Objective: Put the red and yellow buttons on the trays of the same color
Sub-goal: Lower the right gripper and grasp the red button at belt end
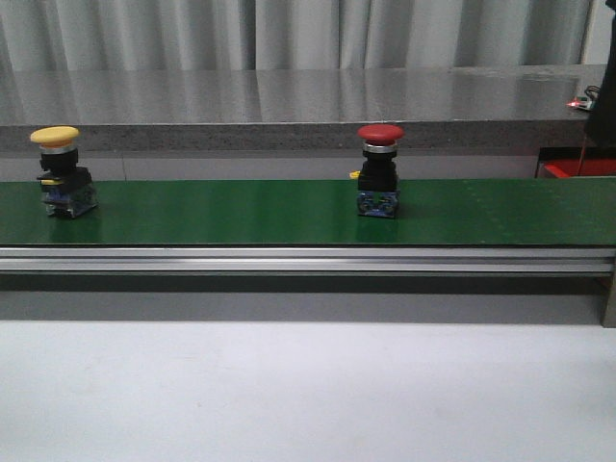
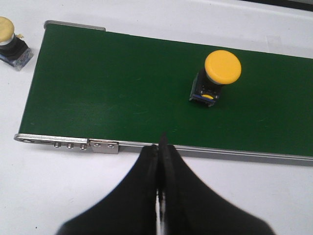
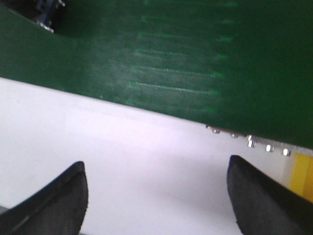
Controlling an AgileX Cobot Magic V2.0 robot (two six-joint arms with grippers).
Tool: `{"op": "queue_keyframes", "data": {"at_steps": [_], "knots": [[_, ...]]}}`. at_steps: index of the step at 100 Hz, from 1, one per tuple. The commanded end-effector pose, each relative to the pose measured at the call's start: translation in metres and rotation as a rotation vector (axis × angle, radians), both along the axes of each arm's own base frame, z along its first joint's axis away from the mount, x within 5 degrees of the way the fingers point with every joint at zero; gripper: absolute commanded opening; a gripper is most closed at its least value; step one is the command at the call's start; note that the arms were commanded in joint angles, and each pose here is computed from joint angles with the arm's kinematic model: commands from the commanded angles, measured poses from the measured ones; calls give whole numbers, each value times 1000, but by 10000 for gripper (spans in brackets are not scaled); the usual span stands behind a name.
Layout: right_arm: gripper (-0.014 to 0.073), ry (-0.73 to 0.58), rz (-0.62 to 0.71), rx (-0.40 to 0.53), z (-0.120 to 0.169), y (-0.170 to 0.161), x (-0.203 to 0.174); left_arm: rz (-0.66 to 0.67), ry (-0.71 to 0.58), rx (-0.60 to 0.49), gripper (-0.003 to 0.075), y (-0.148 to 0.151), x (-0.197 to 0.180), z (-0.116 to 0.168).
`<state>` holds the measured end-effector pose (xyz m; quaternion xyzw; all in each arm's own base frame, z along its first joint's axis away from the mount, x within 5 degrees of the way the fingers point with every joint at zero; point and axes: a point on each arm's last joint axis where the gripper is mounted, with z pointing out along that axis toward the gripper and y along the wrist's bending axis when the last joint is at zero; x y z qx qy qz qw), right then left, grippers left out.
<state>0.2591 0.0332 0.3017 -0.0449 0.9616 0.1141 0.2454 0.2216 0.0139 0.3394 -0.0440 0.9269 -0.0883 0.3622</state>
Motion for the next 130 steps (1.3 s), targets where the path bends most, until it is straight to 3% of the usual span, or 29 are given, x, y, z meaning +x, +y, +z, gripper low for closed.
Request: {"op": "queue_keyframes", "data": {"at_steps": [1, 22, 43, 74, 130], "knots": [[608, -100, 22, 23, 28, 6, 9, 13, -101, -10, -20, -2, 0, 17], [608, -157, 115, 17, 59, 30, 37, 13, -101, -10, -19, -2, 0, 17], [608, -149, 199, 14, 68, 57, 65, 13, -101, -10, -19, -2, 0, 17], [608, -30, 269, -7, 50, 80, 102, 14, -102, -8, -19, -1, 0, 17], [584, 61, 269, -102, 4, 80, 132, 14, -102, -8, -19, -1, 0, 17]]}}
